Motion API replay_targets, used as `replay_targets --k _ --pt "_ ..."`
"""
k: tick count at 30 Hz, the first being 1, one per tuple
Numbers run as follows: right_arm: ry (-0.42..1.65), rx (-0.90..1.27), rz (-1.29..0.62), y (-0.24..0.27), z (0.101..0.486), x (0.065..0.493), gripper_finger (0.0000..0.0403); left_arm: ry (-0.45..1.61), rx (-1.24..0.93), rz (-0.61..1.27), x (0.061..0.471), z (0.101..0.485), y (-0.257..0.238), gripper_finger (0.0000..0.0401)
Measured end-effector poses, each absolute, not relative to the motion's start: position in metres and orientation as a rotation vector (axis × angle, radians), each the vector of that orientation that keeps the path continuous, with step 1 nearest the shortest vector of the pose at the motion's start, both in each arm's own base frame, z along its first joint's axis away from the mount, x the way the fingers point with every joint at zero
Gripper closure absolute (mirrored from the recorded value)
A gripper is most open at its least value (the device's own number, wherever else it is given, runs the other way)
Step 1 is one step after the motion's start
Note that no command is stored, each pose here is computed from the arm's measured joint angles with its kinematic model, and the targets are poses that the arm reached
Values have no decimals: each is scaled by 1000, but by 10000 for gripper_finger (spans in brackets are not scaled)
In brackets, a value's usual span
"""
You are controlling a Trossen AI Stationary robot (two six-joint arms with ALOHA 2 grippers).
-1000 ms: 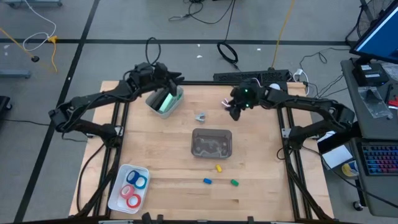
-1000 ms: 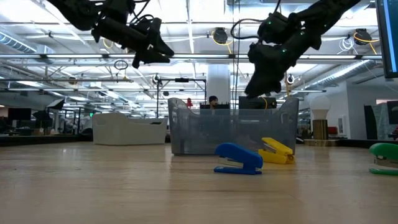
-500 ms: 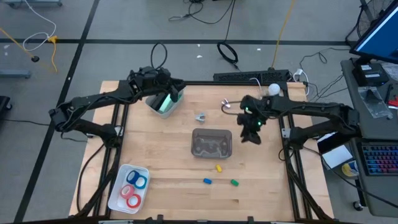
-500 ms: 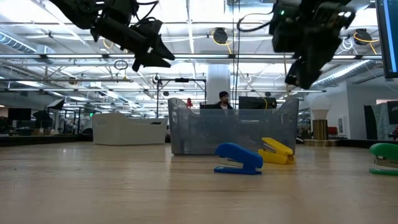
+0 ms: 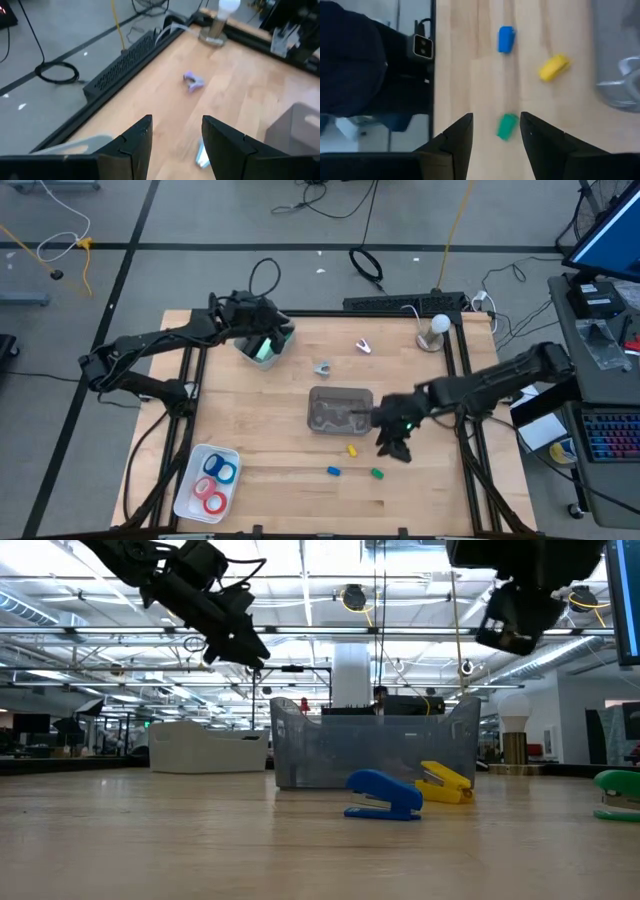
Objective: Pick and place Stapler, Stapler remover, tape
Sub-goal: Put the small green stapler into the gray bin
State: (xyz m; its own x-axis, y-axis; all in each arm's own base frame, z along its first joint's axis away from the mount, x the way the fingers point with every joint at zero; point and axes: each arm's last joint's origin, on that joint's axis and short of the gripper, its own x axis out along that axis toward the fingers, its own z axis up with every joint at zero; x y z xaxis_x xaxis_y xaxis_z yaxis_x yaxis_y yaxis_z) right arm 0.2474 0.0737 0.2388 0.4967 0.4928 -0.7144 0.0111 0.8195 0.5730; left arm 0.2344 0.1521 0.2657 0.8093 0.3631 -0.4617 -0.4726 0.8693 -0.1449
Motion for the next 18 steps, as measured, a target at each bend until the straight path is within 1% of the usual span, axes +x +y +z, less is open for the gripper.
replay_targets --k 8,13,18 --pt "1221 775 237 126 202 256 248 542 -235 434 230 258 149 231" --pt "1324 899 104 141 187 253 248 548 -231 433 230 257 149 231" --pt "1338 957 -55 145 179 249 248 553 -209 426 230 257 149 231"
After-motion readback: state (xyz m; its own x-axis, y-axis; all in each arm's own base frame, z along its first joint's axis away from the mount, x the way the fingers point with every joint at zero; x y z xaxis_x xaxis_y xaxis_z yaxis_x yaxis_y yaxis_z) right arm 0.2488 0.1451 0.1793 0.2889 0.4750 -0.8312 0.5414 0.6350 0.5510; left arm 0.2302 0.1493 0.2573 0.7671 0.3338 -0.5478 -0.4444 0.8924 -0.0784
